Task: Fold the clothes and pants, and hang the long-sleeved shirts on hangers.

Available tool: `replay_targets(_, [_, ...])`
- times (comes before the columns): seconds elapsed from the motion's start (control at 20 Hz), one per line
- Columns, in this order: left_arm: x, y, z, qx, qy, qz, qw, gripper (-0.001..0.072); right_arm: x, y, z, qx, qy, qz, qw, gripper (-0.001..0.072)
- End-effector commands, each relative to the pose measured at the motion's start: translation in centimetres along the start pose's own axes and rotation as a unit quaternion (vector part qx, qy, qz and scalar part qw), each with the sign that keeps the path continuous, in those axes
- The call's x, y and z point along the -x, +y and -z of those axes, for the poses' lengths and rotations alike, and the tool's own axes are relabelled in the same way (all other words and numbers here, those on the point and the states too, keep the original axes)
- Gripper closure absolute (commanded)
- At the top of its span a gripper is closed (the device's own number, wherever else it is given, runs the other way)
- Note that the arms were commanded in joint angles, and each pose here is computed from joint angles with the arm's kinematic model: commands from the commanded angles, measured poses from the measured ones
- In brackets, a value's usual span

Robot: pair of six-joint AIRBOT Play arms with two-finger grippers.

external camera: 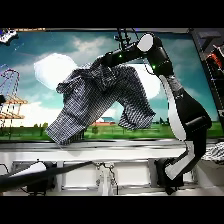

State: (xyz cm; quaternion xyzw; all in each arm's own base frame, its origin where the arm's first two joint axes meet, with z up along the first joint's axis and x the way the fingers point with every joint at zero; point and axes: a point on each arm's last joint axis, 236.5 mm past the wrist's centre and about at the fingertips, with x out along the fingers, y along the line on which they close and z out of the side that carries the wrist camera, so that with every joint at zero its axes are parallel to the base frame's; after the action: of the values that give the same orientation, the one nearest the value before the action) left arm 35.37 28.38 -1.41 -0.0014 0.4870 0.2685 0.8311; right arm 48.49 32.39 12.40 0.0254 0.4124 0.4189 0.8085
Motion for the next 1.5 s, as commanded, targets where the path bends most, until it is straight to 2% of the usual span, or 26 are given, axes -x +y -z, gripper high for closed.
replay_targets(0.0, [-1.2, 0.0, -0.1, -0.001, 0.007, 0.000, 1.000, 0.0479, 0.0, 0.1, 0.0, -0.001, 0.001, -0.001, 1.000, 0.0690])
replay_targets(0.45, [-2.0, -0.3, 1.5, -0.003, 0.038, 0.004, 0.999, 0.0482, 0.0, 0.1, 0.0, -0.001, -0.001, 0.000, 1.000, 0.0690])
replay_targets(0.55, [-2.0, -0.3, 2.4, -0.002, 0.055, 0.005, 0.998, 0.0519, 0.0, 0.0, 0.0, -0.002, 0.000, 0.000, 1.000, 0.0690])
replay_targets(0.8, [-2.0, 0.3, 2.5, 0.003, 0.056, 0.002, 0.998, 0.0524, 0.0, 0.1, 0.0, -0.001, 0.001, -0.001, 1.000, 0.0690])
replay_targets(0.85, [-2.1, 0.5, 2.6, 0.005, 0.056, 0.001, 0.998, 0.0566, 0.0, 0.0, 0.1, -0.001, 0.001, -0.001, 1.000, 0.0690])
replay_targets(1.05, [-2.1, 0.7, 2.6, -0.003, 0.055, 0.000, 0.998, 0.0590, 0.0, 0.0, 0.0, -0.001, 0.001, 0.000, 1.000, 0.0690])
replay_targets(1.3, [-2.1, 0.7, 2.5, -0.005, 0.054, 0.000, 0.999, 0.0689, 0.0, 0.0, 0.1, -0.001, 0.002, 0.000, 1.000, 0.0690])
replay_targets(1.45, [-2.1, 0.7, 2.5, -0.019, 0.053, 0.001, 0.998, 0.0690, 0.0, 0.0, 0.1, -0.001, 0.002, 0.000, 1.000, 0.0690])
